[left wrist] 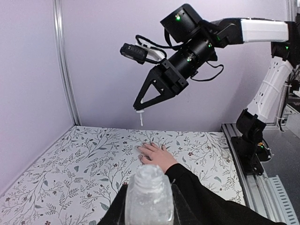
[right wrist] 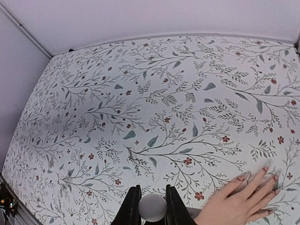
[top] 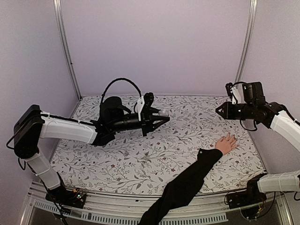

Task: Paint the nails
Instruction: Paint the nail polish on the nail.

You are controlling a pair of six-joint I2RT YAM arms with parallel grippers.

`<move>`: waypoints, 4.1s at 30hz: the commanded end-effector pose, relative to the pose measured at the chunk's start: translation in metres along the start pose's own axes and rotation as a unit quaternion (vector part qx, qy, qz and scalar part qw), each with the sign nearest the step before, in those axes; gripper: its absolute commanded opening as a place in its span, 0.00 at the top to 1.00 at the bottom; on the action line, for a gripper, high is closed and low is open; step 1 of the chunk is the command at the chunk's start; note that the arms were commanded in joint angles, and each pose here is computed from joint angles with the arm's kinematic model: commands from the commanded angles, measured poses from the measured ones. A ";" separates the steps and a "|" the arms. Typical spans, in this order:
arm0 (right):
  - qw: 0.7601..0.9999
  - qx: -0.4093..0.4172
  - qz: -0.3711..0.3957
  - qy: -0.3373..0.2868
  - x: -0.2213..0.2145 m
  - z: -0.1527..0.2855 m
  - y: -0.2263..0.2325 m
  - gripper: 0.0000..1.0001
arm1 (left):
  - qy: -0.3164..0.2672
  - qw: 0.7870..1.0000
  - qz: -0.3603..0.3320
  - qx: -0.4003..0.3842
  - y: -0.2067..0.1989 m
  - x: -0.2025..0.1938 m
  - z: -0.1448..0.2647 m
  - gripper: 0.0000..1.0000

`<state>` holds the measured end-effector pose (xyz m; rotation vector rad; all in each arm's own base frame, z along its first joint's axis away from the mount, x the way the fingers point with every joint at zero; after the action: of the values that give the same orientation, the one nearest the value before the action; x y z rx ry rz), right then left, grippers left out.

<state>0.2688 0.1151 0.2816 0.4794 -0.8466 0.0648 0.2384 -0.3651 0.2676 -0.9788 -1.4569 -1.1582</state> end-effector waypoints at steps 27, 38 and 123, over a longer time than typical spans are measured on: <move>0.964 -0.209 -0.159 -0.041 -0.051 -0.014 -0.170 1.00 | 0.004 1.000 0.019 0.017 0.033 0.003 -0.001 1.00; 0.962 -0.217 -0.161 -0.040 -0.067 -0.021 -0.178 1.00 | 0.000 1.000 0.021 0.012 0.034 0.005 -0.004 1.00; 0.959 -0.250 -0.119 -0.059 -0.039 -0.022 -0.193 1.00 | 0.002 1.000 0.025 0.003 0.034 0.005 -0.006 1.00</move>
<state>0.2885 -0.0409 0.1549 0.1082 -0.8312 -0.4512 0.2661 -0.3663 0.2662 -1.0067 -1.3818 -1.1210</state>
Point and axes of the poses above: each gripper's point midway between its finger pads, its own z axis back along the fingers, its own y axis along the line the jaws close on, x = y × z, the point moved 7 cm from there along z, back along the fingers, and after that the axes turned 6 degrees about -z, right-handed, at the moved point
